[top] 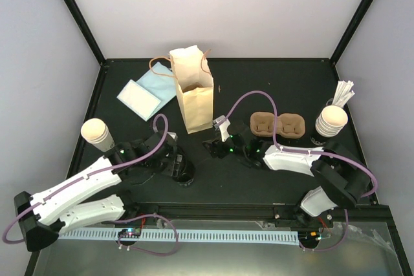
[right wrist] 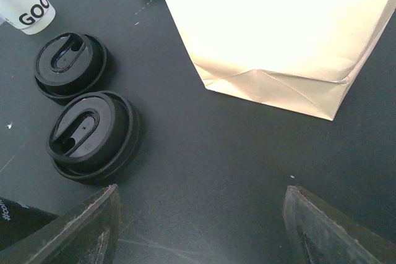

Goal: Pack the takeout coffee

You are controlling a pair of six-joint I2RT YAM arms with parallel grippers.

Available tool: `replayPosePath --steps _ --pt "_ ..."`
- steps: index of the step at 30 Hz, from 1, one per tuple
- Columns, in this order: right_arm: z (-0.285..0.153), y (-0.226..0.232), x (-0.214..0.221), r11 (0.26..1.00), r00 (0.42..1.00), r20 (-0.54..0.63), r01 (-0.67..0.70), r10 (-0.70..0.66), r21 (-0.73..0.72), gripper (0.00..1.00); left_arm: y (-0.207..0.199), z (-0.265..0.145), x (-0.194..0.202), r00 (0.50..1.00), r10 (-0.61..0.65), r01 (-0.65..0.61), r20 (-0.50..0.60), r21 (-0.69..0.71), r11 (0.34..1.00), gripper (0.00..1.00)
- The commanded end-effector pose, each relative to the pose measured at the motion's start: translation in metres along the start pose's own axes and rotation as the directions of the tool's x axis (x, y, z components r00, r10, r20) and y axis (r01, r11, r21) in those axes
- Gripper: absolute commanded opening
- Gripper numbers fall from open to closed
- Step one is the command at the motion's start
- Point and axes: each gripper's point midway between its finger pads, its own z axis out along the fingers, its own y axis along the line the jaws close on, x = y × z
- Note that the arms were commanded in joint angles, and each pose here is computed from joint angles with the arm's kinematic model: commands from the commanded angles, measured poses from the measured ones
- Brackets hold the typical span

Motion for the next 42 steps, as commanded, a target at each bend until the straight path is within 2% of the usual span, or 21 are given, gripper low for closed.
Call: replayPosePath --steps 1,14,26,42 --pt "-0.002 0.005 -0.022 1.0 0.998 0.065 0.008 -0.008 -0.008 0.74 -0.004 -0.013 -0.013 0.999 0.026 -0.023 0.043 -0.061 0.998 0.7" --pt "-0.005 0.004 -0.022 1.0 0.998 0.067 0.015 -0.015 -0.002 0.75 -0.015 -0.011 -0.008 0.996 0.079 -0.082 -0.029 -0.113 0.99 0.72" --pt "-0.005 0.004 -0.022 1.0 0.998 0.066 0.016 -0.016 -0.004 0.75 -0.021 -0.016 0.009 0.989 0.108 -0.115 -0.096 -0.069 0.991 0.72" --pt "-0.005 0.004 -0.021 1.0 0.998 0.063 0.02 -0.019 -0.005 0.75 -0.022 -0.007 0.012 0.986 0.106 -0.119 -0.131 -0.097 0.988 0.73"
